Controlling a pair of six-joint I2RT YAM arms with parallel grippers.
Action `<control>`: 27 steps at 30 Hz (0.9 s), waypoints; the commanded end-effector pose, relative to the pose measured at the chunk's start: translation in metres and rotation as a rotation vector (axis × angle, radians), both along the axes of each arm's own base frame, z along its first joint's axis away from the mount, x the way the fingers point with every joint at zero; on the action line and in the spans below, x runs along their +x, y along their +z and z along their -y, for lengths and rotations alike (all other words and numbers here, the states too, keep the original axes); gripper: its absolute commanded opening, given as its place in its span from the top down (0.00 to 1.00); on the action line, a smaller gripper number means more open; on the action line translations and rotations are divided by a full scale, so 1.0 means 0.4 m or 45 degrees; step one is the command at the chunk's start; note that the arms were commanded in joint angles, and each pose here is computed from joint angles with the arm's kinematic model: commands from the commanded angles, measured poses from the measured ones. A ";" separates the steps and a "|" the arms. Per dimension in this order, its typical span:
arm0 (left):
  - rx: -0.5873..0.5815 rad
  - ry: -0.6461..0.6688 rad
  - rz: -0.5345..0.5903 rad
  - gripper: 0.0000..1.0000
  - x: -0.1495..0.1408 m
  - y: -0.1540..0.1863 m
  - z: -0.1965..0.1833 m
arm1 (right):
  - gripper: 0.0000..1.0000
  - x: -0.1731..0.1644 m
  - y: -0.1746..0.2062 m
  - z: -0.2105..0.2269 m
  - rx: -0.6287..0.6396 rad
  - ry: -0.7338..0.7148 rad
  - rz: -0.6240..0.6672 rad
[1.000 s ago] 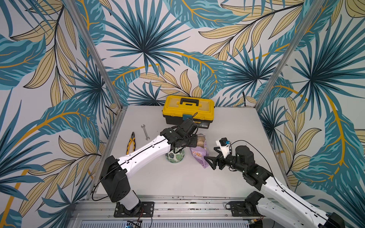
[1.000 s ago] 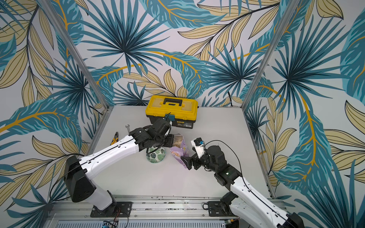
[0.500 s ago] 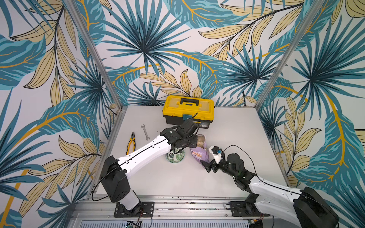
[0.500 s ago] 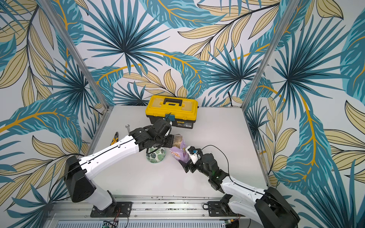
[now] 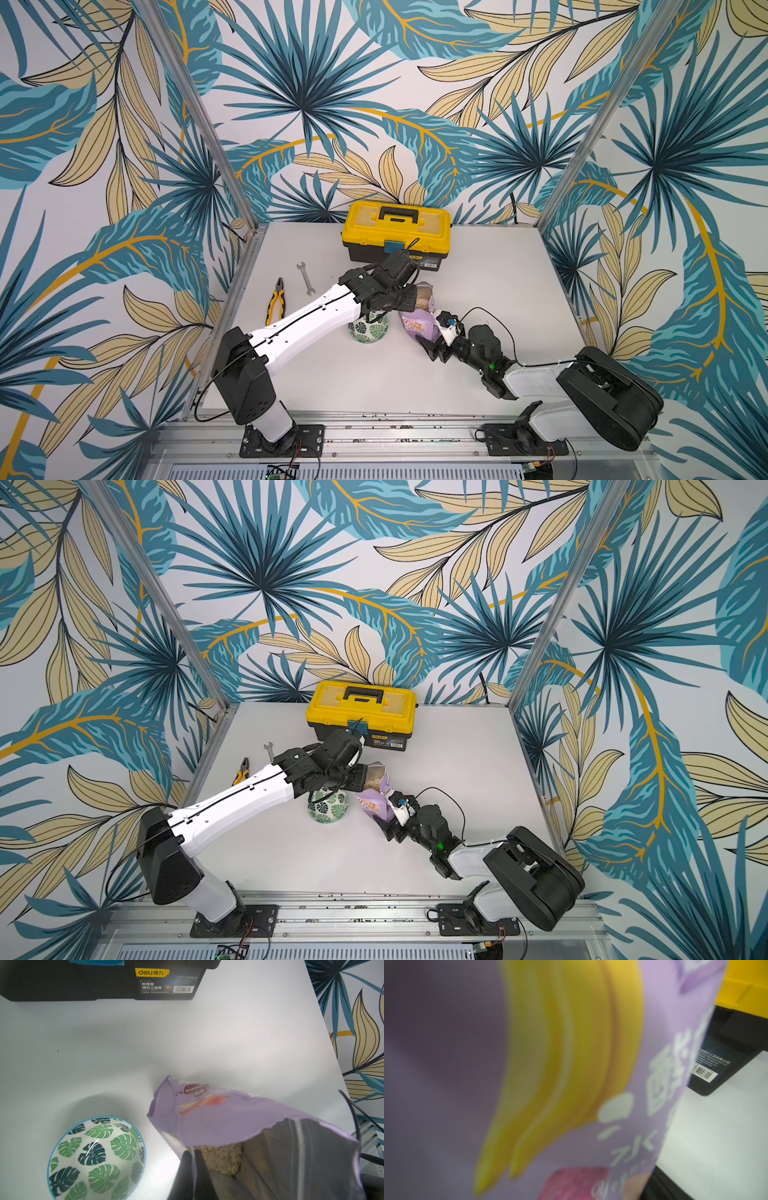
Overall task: Pour the oats into the breakfast bowl
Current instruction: Pick up the oats bag from the center of the board.
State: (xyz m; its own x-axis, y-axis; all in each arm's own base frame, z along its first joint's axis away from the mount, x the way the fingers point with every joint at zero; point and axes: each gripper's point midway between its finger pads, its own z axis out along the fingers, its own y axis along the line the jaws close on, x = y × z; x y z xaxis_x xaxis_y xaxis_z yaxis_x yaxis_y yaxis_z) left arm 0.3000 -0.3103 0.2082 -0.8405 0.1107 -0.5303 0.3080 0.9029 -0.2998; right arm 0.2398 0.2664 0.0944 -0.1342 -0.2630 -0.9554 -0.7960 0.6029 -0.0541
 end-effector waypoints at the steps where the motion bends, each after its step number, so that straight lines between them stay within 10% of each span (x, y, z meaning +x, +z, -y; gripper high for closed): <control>1: -0.031 -0.095 -0.032 1.00 -0.025 0.012 0.038 | 0.20 0.004 -0.003 -0.020 0.019 0.026 -0.014; 19: 0.087 0.003 -0.021 1.00 -0.024 -0.007 -0.028 | 1.00 0.058 -0.065 0.016 -0.006 -0.076 -0.175; 27: 0.133 0.081 -0.013 0.95 -0.039 -0.021 -0.081 | 1.00 0.082 -0.036 0.038 0.021 -0.139 -0.154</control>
State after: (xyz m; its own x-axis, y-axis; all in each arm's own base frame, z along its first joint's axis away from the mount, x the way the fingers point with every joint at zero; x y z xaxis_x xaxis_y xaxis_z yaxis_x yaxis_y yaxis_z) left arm 0.3049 -0.3000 0.2061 -0.8260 0.0874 -0.5569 0.2683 0.9298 -0.2521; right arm 0.2560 0.2730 0.0928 -0.1901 -0.2210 -0.9566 -0.8104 0.5853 0.0258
